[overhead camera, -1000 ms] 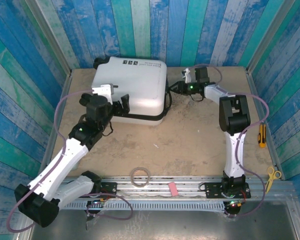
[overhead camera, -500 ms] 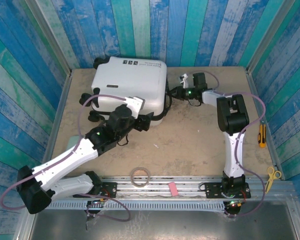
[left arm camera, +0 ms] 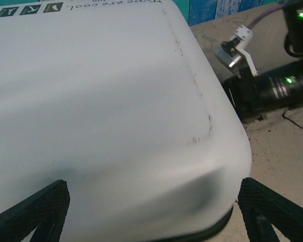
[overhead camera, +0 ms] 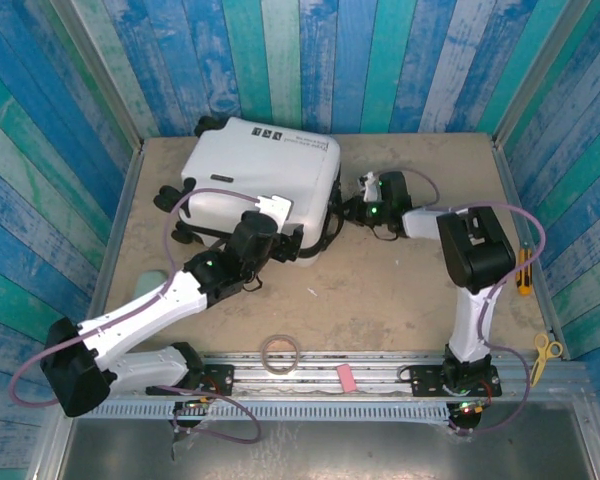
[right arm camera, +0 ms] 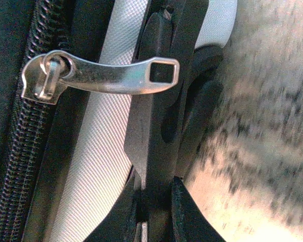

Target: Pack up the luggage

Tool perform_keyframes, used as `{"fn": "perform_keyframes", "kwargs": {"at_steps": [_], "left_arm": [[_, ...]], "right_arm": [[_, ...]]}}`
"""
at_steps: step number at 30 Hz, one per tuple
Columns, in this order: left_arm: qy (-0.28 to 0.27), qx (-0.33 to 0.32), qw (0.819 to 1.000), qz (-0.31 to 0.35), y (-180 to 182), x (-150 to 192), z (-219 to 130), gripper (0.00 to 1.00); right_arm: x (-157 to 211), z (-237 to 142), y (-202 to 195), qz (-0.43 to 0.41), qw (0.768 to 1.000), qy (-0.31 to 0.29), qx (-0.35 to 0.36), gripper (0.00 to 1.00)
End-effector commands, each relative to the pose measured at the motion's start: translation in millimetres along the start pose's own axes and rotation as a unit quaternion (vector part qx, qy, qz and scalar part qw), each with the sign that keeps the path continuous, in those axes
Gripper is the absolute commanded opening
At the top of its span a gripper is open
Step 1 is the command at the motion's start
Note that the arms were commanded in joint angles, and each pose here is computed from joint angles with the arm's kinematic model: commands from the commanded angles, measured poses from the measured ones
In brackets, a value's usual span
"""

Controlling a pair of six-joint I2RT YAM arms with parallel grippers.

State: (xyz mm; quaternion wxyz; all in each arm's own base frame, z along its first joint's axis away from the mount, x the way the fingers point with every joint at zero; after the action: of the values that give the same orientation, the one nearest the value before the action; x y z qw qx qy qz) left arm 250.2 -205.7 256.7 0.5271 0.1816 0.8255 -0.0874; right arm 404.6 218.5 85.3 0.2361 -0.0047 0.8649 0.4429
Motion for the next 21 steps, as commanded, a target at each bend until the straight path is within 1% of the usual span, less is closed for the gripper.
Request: {"fn": "perform_keyframes", "kwargs": {"at_steps": [1, 4, 8, 9, 11, 12, 14, 16, 18, 21], "left_arm": [[-0.01, 0.001, 1.0, 0.004, -1.3, -6.6, -2.3, 0.89], [-0.024, 0.008, 1.0, 0.006, -0.1, -10.6, -11.1, 0.89], [-0.047, 0.008, 0.999, 0.009, 5.7, -20.4, -32.7, 0.88], [-0.054, 0.01, 0.998, 0.009, 6.8, -24.0, -39.6, 0.88], [-0.058, 0.016, 0.998, 0.015, 7.0, -28.1, -50.7, 0.86], [-0.06, 0.018, 0.998, 0.02, 5.4, -31.4, -56.5, 0.85], [-0.053, 0.027, 0.997, 0.039, -3.9, -33.5, -63.6, 0.84], [-0.04, 0.036, 0.996, 0.067, -23.3, -33.5, -67.0, 0.83], [-0.013, 0.038, 0.994, 0.101, -45.2, -26.8, -61.8, 0.83], [0.046, 0.042, 0.986, 0.156, -80.3, -1.8, -44.1, 0.83]], "right_arm": [[50.9, 12.9, 12.6, 0.007, 1.0, -0.002, 0.005, 0.0], [75.2, 19.7, 31.3, 0.018, 1.0, -0.023, 0.007, 0.0], [100.3, 33.2, 65.3, 0.004, 1.0, -0.018, -0.005, 0.01], [104.5, 34.5, 72.3, -0.002, 1.0, -0.014, -0.008, 0.06], [110.2, 33.3, 80.5, -0.015, 1.0, -0.003, -0.011, 0.29], [112.6, 29.4, 82.9, -0.023, 1.0, 0.004, -0.01, 0.36], [115.2, 15.3, 81.8, -0.04, 0.999, 0.012, 0.006, 0.47], [115.6, -4.3, 78.7, -0.078, 0.996, 0.019, 0.036, 0.51], [112.7, -26.4, 74.5, -0.124, 0.989, 0.027, 0.069, 0.53], [104.1, -68.8, 55.4, -0.163, 0.979, 0.026, 0.119, 0.54]]}}
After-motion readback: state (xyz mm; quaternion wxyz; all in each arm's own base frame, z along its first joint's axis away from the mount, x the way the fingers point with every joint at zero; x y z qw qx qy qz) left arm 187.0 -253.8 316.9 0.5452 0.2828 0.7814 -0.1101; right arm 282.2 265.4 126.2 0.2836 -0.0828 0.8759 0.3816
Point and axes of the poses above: each hand's point on the last joint's axis, 136 mm out from that joint toward the fingers, its own z axis out along the fingers, its own y axis along the line the jaws close on, x = y × z, the point moved 5 cm from there along -z, back along the fingers
